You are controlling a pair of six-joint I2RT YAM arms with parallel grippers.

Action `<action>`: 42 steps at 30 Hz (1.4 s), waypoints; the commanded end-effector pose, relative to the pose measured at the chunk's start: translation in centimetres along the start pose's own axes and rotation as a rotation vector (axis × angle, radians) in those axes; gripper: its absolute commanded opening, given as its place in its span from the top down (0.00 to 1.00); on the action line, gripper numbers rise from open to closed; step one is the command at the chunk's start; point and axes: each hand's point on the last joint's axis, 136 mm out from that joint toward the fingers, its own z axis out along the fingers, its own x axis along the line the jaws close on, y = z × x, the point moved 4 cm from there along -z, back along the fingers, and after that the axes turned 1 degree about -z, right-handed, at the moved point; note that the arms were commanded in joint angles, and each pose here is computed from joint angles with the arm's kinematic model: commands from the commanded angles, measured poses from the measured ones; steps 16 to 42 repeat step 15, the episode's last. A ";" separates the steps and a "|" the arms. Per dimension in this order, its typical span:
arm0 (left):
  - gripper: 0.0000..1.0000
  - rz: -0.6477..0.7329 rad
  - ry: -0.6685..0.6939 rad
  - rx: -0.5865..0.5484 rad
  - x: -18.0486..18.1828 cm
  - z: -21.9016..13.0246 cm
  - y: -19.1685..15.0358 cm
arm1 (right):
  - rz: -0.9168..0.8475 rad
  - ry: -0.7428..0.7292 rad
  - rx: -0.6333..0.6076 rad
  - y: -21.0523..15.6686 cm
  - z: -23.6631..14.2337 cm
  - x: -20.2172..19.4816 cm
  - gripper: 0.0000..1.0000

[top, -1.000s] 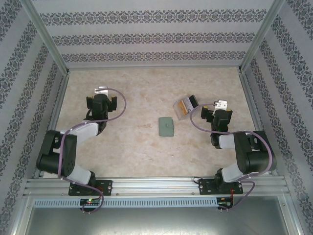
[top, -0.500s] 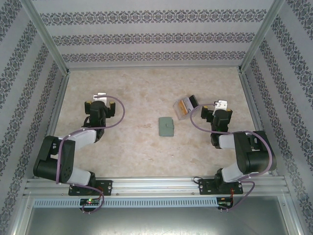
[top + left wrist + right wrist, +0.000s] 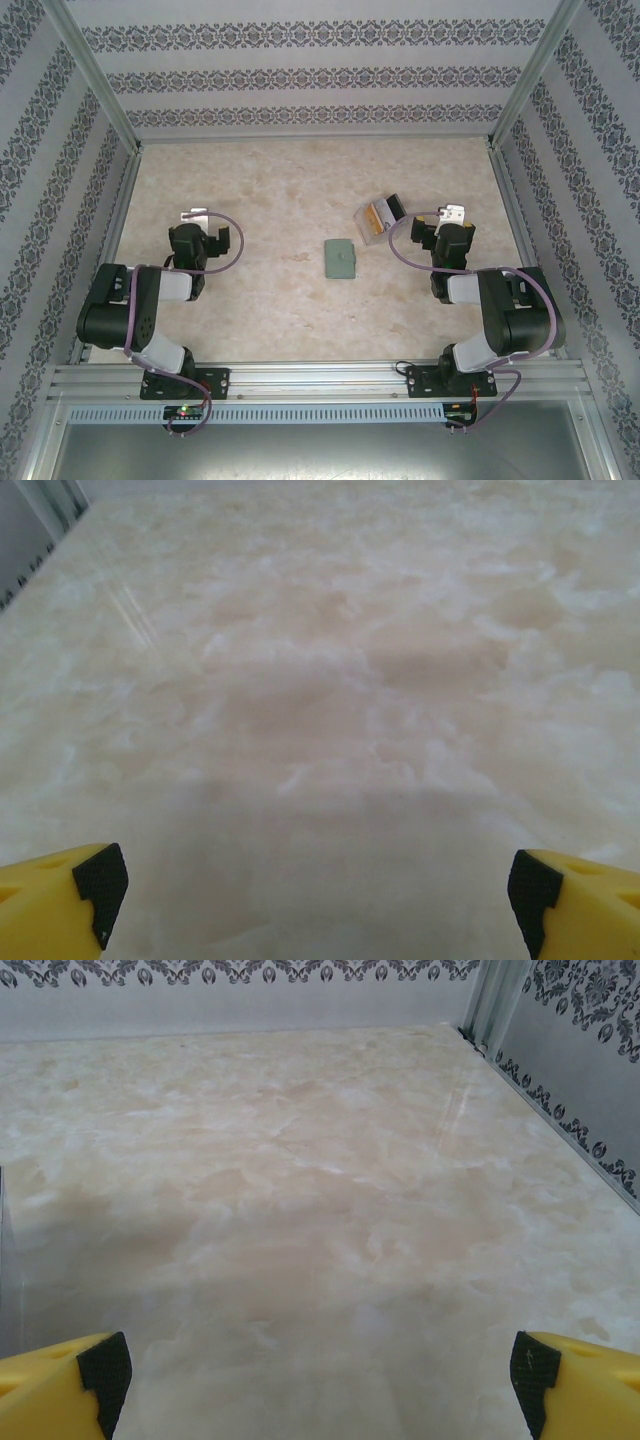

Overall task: Put the credit cards into the card holder
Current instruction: Reset both arms

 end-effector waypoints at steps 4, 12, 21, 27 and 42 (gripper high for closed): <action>0.01 -0.053 -0.052 -0.067 -0.4 0.1 1.5 | -0.002 0.004 -0.056 1.5 0.0 0.4 0.02; 0.01 -0.051 -0.053 -0.066 -0.4 0.1 1.4 | -0.010 0.042 -0.046 1.4 0.2 0.8 0.02; 0.01 -0.049 -0.056 -0.064 -0.5 0.1 1.4 | -0.012 0.044 -0.049 1.5 0.1 0.8 0.02; 0.01 -0.049 -0.056 -0.064 -0.5 0.1 1.4 | -0.012 0.044 -0.049 1.5 0.1 0.8 0.02; 0.01 -0.049 -0.056 -0.064 -0.5 0.1 1.4 | -0.012 0.044 -0.049 1.5 0.1 0.8 0.02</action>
